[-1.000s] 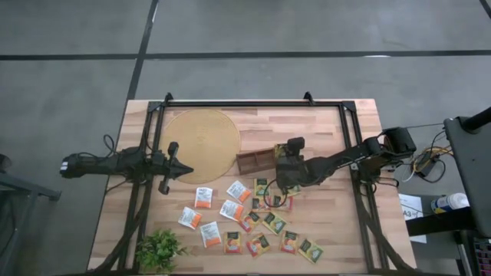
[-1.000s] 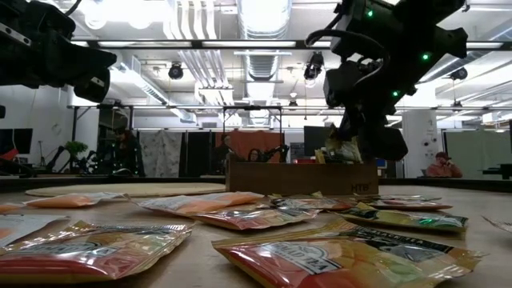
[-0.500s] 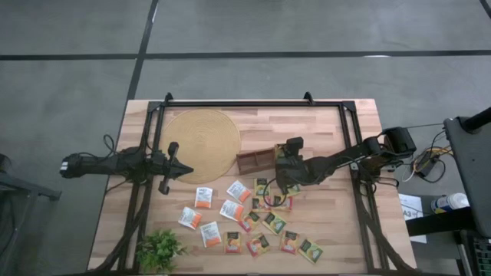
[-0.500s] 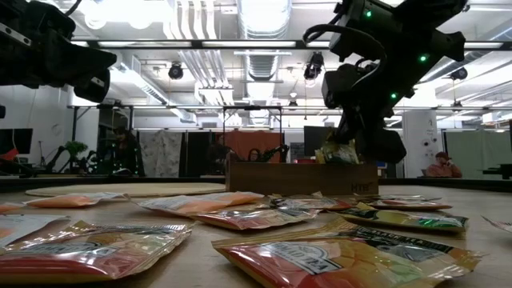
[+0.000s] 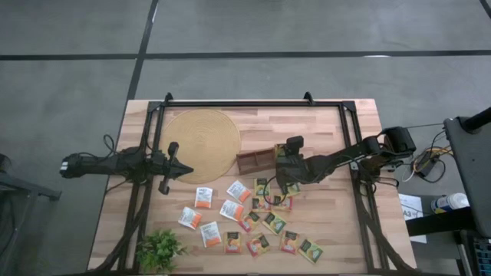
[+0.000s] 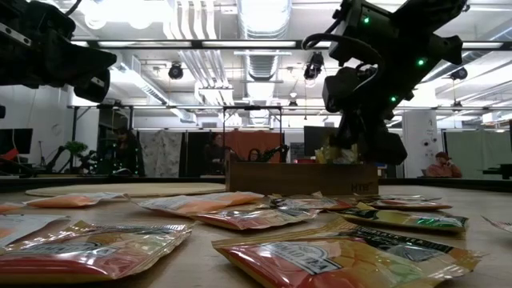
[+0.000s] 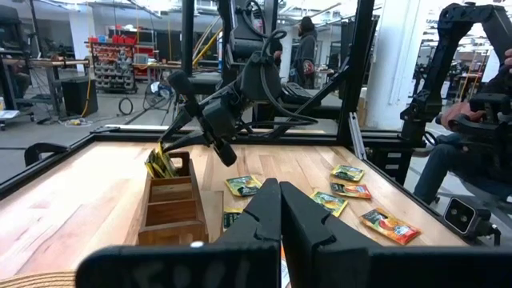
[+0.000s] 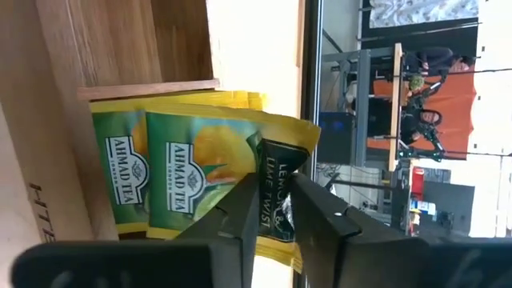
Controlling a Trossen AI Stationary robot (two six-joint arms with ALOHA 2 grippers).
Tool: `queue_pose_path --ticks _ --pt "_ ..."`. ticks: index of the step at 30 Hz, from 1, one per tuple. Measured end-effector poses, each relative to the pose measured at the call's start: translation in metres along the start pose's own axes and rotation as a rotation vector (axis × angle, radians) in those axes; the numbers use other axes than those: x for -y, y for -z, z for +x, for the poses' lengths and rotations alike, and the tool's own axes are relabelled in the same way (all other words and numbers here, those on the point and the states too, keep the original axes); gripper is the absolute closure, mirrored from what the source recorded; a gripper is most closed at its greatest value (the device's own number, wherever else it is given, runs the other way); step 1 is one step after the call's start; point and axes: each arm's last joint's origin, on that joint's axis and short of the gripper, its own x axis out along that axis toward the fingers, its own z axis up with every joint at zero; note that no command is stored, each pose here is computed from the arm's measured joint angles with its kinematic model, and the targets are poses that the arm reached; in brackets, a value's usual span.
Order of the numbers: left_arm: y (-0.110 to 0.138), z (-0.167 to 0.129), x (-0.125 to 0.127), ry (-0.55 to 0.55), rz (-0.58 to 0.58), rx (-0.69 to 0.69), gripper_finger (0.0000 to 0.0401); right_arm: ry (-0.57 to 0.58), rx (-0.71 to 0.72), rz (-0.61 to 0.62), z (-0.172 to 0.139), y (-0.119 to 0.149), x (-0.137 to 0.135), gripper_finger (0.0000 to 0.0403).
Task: Pick & Place Tea
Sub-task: Put the yellow tea bag into the right section of the wooden organizer
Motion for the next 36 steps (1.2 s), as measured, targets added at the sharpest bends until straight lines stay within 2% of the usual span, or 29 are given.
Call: queue_pose_path --ticks 8,18,22,27,31,36 --pt "0.000 0.000 0.000 0.001 0.000 0.000 0.0401 0.000 0.001 0.001 0.000 0.000 0.000 0.0287" --pt "0.000 0.000 0.000 0.001 0.000 0.000 0.0401 0.019 0.026 -0.048 -0.006 -0.009 0.006 0.0273" --pt "0.000 0.000 0.000 0.001 0.000 0.000 0.0401 0.072 0.034 -0.046 -0.016 -0.016 0.013 0.0275" --pt "0.000 0.000 0.000 0.001 0.000 0.000 0.0401 0.063 0.072 0.026 -0.039 -0.024 0.023 0.0273" --pt "0.000 0.000 0.000 0.001 0.000 0.000 0.0401 -0.012 0.073 0.074 -0.063 -0.025 0.026 0.0276" --pt "0.000 0.000 0.000 0.001 0.000 0.001 0.0401 -0.206 0.053 0.163 -0.096 -0.023 0.023 0.0276"
